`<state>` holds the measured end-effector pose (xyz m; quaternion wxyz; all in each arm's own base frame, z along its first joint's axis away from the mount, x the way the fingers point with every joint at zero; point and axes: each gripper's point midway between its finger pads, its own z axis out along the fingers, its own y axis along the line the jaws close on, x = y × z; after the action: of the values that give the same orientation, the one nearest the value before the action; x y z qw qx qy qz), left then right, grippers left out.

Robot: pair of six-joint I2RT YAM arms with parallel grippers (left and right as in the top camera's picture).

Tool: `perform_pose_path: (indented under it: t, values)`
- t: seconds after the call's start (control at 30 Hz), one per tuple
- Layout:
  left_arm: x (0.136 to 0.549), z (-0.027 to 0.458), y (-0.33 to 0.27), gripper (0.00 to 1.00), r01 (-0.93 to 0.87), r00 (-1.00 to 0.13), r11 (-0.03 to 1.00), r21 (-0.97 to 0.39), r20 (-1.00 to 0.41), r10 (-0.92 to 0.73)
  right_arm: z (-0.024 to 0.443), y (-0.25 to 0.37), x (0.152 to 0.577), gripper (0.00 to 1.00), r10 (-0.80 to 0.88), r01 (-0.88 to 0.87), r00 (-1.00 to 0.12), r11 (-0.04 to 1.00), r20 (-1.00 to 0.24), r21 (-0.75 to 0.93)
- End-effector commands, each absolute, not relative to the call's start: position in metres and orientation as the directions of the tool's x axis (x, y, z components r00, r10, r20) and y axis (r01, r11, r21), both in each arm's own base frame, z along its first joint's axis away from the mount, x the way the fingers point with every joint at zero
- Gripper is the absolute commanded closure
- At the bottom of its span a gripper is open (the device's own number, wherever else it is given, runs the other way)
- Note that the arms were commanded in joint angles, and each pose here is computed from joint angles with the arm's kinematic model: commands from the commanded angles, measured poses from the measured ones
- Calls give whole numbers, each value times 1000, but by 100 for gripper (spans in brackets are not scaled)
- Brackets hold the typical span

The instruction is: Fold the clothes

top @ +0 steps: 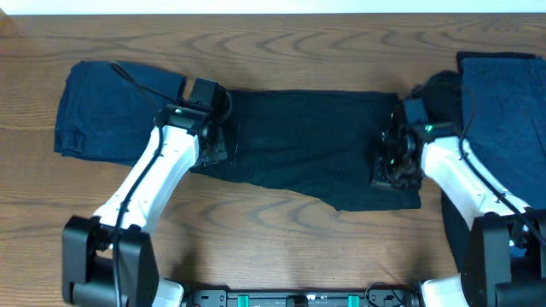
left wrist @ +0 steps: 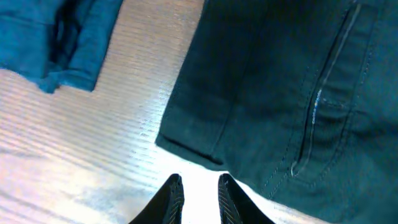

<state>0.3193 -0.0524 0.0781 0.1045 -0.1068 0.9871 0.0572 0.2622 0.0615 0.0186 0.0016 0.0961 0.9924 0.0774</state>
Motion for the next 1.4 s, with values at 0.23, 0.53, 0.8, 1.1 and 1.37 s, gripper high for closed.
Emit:
perform_pose_path:
  t: [0.23,0.53,0.8,1.1,1.37]
  values:
    - [315,19,-53,78,-256,-965,955,146,-87,-246,-27,24,230,99,324,325,-946,944,27,53]
    - [311,6,-62,89,-251,-968,961,114,-33,-249,-27,-17,235,99,461,461,-887,887,-4,22]
    - [327,42,-72,89,-257,-960,966,23,-122,-253,-6,-20,254,99,469,468,-883,883,-19,43]
    - [334,101,-74,88,-246,-927,967,-63,-276,-254,51,37,300,98,338,319,-941,910,-26,265]
    - [344,109,-59,70,-176,-934,984,-42,-307,-180,82,108,322,99,99,46,-983,948,-154,315]
